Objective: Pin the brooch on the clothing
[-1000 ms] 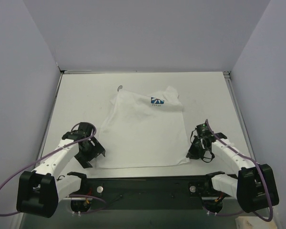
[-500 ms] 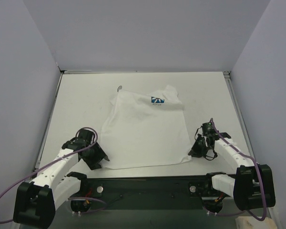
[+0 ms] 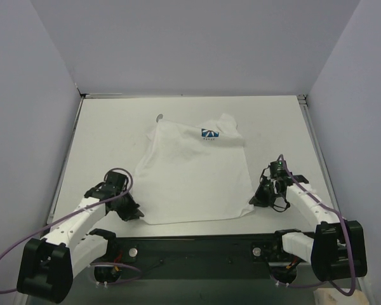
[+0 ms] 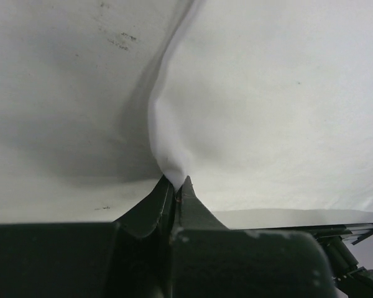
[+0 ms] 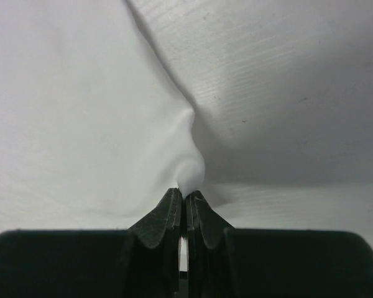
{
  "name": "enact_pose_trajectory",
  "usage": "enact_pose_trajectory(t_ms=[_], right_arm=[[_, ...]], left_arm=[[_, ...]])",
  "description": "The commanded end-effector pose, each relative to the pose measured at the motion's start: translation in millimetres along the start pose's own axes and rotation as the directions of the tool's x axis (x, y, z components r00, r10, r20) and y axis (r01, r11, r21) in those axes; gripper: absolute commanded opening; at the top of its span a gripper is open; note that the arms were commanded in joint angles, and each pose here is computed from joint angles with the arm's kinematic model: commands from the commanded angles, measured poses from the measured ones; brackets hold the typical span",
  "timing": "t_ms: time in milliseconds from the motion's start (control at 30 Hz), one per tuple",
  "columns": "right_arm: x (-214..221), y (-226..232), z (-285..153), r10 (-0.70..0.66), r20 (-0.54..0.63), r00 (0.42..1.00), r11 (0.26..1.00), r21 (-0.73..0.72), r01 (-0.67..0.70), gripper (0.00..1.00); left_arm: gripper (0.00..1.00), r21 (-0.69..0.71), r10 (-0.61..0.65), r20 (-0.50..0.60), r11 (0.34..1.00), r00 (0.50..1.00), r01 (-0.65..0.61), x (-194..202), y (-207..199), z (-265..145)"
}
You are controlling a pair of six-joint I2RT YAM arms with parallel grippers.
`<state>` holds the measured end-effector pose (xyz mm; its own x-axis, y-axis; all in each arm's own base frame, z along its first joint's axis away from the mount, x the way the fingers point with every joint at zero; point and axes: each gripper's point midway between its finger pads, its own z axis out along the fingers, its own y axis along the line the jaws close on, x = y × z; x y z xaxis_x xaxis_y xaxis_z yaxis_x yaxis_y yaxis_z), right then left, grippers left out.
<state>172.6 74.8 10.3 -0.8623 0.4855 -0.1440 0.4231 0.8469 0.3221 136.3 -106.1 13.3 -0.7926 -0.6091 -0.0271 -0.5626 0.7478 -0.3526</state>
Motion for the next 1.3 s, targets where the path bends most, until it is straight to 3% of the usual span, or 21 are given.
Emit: enact_pose_trajectory(t_ms=[0, 200, 233, 367, 467, 533, 633, 800, 967, 1033, 1267], right_arm=[[-21, 19, -19, -0.057, 0.058, 0.997, 0.997, -0.054, 0.060, 0.00], [-65, 53, -47, -0.135, 0.194, 0.972, 0.982, -0.106, 0.157, 0.00], [-73, 58, -52, -0.141, 0.221, 0.965, 0.979, -0.113, 0.169, 0.00], [-114, 95, -91, -0.139, 0.370, 0.918, 0.963, -0.167, 0.213, 0.00], [-140, 129, -135, -0.117, 0.462, 0.879, 0.940, -0.236, 0.248, 0.00], [-157, 152, -175, -0.101, 0.537, 0.837, 0.919, -0.271, 0.285, 0.00], [-173, 177, -238, -0.073, 0.645, 0.761, 0.886, -0.308, 0.346, 0.00], [-174, 198, -338, -0.021, 0.790, 0.612, 0.829, -0.329, 0.453, 0.00], [-146, 199, -415, 0.070, 0.876, 0.476, 0.756, -0.358, 0.548, 0.00], [-134, 199, -438, 0.114, 0.896, 0.429, 0.717, -0.373, 0.589, 0.00], [-75, 184, -522, 0.277, 0.928, 0.247, 0.583, -0.367, 0.725, 0.00]], left_arm=[[0.00, 0.030, 0.096, 0.141, 0.994, 0.985, -0.102, -37, -30, -20], [0.00, 0.105, 0.236, 0.335, 0.953, 0.912, -0.285, -95, -99, -61], [0.00, 0.128, 0.237, 0.411, 0.941, 0.880, -0.314, -113, -121, -82], [0.00, 0.158, 0.271, 0.544, 0.896, 0.794, -0.415, -148, -171, -127], [0.00, 0.216, 0.256, 0.656, 0.838, 0.710, -0.501, -165, -215, -178], [0.00, 0.228, 0.229, 0.707, 0.821, 0.669, -0.523, -173, -229, -204], [0.00, 0.252, 0.169, 0.804, 0.772, 0.570, -0.584, -180, -255, -269], [0.00, 0.253, 0.046, 0.925, 0.665, 0.377, -0.702, -167, -279, -394], [0.00, 0.230, -0.052, 0.969, 0.560, 0.243, -0.796, -131, -272, -484], [0.00, 0.214, -0.082, 0.976, 0.510, 0.200, -0.833, -111, -265, -515], [0.00, 0.200, -0.193, 0.972, 0.375, 0.135, -0.905, -52, -235, -585]])
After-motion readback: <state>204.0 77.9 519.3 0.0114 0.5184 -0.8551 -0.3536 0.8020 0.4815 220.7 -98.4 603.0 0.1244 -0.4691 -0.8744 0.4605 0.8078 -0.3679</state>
